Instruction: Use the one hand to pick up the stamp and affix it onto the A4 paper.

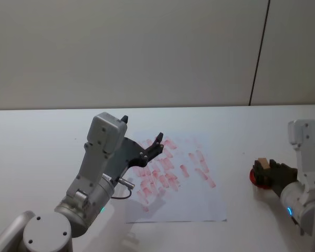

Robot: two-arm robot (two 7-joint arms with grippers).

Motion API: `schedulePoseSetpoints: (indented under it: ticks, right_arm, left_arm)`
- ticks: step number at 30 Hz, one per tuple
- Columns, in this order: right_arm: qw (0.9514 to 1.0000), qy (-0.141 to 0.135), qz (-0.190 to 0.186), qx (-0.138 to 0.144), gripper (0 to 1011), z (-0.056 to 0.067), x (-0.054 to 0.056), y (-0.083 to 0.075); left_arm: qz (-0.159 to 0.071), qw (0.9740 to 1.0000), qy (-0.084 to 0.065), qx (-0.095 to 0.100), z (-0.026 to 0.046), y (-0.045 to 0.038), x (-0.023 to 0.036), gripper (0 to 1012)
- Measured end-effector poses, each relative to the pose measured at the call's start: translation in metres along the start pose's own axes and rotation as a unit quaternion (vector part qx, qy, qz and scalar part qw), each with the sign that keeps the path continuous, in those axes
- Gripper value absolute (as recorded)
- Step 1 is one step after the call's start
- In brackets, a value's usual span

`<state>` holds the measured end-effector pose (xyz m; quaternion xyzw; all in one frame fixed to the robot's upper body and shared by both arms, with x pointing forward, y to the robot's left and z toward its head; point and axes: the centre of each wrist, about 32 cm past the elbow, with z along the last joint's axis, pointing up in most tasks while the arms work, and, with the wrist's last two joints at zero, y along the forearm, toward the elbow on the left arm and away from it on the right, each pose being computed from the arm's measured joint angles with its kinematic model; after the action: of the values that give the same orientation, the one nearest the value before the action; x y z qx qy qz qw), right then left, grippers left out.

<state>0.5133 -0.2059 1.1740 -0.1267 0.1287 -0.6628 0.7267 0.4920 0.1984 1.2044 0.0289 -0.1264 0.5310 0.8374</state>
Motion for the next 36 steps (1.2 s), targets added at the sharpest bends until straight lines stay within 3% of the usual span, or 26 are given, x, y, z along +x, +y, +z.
schedulePoseSetpoints:
  ticks: [5,7,24,36]
  right_arm:
    - [1.0000,0.001,-0.004,-0.007,235,0.0004,-0.0007,0.0009]
    - [0.9999,0.003,-0.006,-0.011,218,0.0004,-0.0009,0.0010]
    - [0.9993,0.016,-0.014,-0.032,219,0.0003,-0.0010,0.0011]
    - [0.9997,0.012,-0.011,-0.018,218,0.0037,-0.0016,-0.0028]
  left_arm:
    - [0.000,1.0000,0.000,0.000,0.0000,0.0000,0.0000,993]
    - [0.000,1.0000,0.000,0.000,0.0000,0.0000,0.0000,993]
    - [0.000,1.0000,0.000,0.000,0.0000,0.0000,0.0000,993]
    - [0.000,1.0000,0.000,0.000,0.0000,0.0000,0.0000,993]
